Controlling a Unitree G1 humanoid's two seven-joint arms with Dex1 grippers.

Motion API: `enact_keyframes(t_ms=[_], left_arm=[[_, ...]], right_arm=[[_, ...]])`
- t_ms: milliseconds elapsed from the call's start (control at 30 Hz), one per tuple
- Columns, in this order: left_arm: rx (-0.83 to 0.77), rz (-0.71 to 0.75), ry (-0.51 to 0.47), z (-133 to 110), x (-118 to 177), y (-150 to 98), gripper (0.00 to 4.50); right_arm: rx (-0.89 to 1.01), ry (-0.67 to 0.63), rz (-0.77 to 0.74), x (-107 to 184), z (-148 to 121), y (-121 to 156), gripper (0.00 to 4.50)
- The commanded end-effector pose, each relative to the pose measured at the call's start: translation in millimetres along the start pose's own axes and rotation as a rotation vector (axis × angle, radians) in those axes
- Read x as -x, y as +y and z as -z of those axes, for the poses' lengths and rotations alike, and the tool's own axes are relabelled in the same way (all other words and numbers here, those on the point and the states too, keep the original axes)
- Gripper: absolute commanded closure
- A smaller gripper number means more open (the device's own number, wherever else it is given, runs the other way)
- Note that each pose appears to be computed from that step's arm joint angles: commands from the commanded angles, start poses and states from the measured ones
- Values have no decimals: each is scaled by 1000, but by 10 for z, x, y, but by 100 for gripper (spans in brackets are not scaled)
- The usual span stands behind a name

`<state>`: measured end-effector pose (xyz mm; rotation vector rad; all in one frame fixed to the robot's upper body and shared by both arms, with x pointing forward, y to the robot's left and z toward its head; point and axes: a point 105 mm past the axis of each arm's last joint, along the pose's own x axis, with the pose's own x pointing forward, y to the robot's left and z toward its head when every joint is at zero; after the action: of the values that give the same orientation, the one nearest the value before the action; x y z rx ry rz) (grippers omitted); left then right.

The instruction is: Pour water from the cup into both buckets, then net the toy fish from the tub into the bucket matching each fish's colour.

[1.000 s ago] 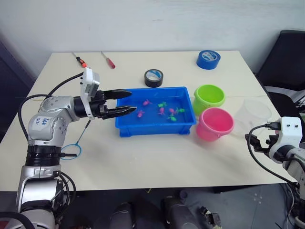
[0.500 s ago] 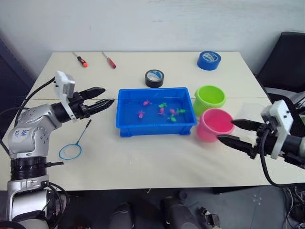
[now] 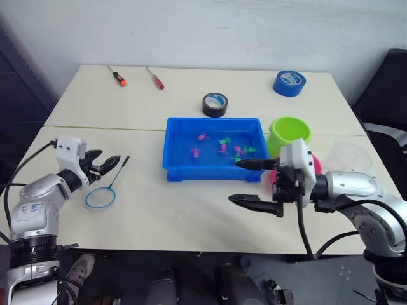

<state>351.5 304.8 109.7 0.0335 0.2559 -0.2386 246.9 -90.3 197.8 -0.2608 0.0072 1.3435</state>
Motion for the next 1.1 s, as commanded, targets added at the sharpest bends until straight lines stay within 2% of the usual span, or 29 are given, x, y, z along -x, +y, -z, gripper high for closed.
enact_keyframes(t_ms=[33, 200, 467, 733, 833, 1033, 1067, 1100], left_arm=[[-32, -40, 23, 38, -56, 70, 99], [-13, -36, 89, 296, -145, 85, 99], [-54, 63, 132, 375, -277, -64, 99], [-50, 62, 205, 558, -270, -29, 99], [-35, 50, 210, 581, -266, 0, 174], [-38, 60, 215, 601, -275, -14, 425], [-38, 61, 215, 603, -276, -15, 445], [-40, 64, 217, 603, -280, -21, 445]], right_arm=[[61, -29, -15, -29, -83, 10, 7], [83, -48, -7, -61, -100, 13, 7], [108, -64, 14, -71, -130, 19, 7], [106, -64, 35, -77, -128, 14, 7], [105, -61, 44, -73, -124, 11, 0], [105, -60, 55, -61, -125, 1, 0], [105, -59, 55, -61, -124, -1, 0], [105, -59, 57, -63, -124, -3, 0]])
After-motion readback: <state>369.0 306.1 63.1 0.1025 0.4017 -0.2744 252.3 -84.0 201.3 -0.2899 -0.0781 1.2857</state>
